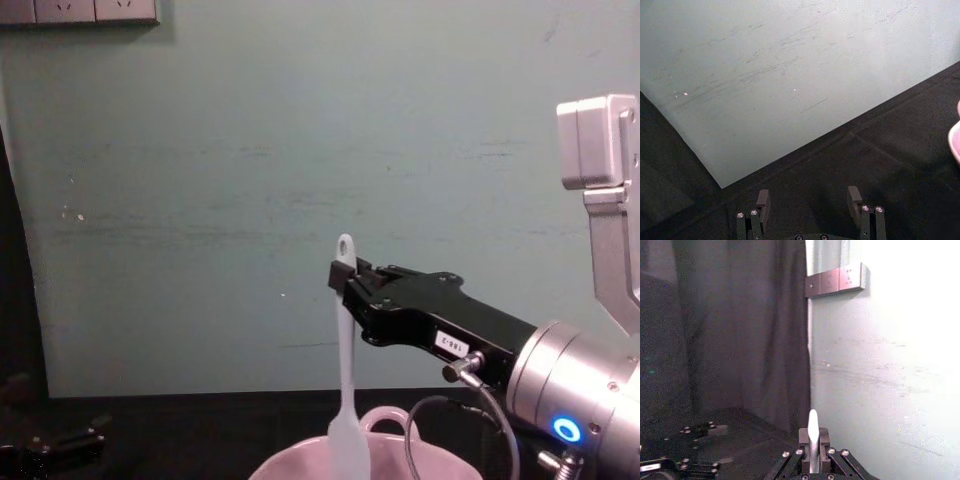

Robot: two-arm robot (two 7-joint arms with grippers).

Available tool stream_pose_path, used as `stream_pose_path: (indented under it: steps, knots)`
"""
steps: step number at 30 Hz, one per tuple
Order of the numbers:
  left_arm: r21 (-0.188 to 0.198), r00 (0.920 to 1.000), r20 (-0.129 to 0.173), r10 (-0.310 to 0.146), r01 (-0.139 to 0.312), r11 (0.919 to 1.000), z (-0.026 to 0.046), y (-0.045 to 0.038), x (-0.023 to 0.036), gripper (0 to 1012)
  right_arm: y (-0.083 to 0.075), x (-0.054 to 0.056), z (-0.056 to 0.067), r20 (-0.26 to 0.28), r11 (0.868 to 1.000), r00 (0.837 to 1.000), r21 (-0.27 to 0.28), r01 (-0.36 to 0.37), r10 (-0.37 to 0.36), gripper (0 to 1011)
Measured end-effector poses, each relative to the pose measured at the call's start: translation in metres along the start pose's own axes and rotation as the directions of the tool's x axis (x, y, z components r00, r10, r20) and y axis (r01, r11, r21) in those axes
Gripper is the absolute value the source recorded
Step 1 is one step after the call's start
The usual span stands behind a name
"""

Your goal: Use the one hand to pick up the spoon and stir the clear water in the bowl.

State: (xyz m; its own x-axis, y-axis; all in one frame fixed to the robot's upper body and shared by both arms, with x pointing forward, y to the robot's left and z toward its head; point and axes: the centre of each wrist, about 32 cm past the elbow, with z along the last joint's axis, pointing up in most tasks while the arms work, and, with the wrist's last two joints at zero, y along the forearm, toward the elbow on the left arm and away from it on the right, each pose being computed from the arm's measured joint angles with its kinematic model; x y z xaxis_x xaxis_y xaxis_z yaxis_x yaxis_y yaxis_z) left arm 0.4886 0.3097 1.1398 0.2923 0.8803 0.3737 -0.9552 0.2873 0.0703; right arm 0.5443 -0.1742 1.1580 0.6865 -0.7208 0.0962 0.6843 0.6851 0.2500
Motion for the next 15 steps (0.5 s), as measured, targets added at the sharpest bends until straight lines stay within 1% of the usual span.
stream_pose_path:
  steps: [4, 8, 11, 13, 14, 15]
  knots:
    - [0.0, 1.0, 0.0, 0.0, 0.0, 1.0, 0.0, 0.0, 0.0, 1011, -0.002, 0.004, 0.0, 0.025, 1.0, 0.999, 0.003, 0.024, -0.024, 114]
    - [0.0, 1.0, 0.0, 0.0, 0.0, 1.0, 0.0, 0.0, 0.0, 1011, -0.008, 0.009, 0.003, 0.042, 0.999, 0.999, -0.01, 0.033, -0.032, 114]
    - [0.0, 1.0, 0.0, 0.0, 0.0, 1.0, 0.0, 0.0, 0.0, 1011, -0.017, 0.014, 0.009, 0.049, 0.999, 0.998, -0.032, 0.027, -0.026, 114]
    - [0.0, 1.0, 0.0, 0.0, 0.0, 1.0, 0.0, 0.0, 0.0, 1011, -0.022, 0.015, 0.012, 0.05, 0.999, 0.999, -0.038, 0.02, -0.018, 114]
    - [0.0, 1.0, 0.0, 0.0, 0.0, 1.0, 0.0, 0.0, 0.0, 1011, -0.027, 0.016, 0.014, 0.048, 0.999, 0.999, -0.044, 0.013, -0.011, 114]
    - [0.0, 1.0, 0.0, 0.0, 0.0, 1.0, 0.0, 0.0, 0.0, 1011, -0.027, 0.016, 0.014, 0.048, 0.999, 0.999, -0.044, 0.013, -0.011, 114]
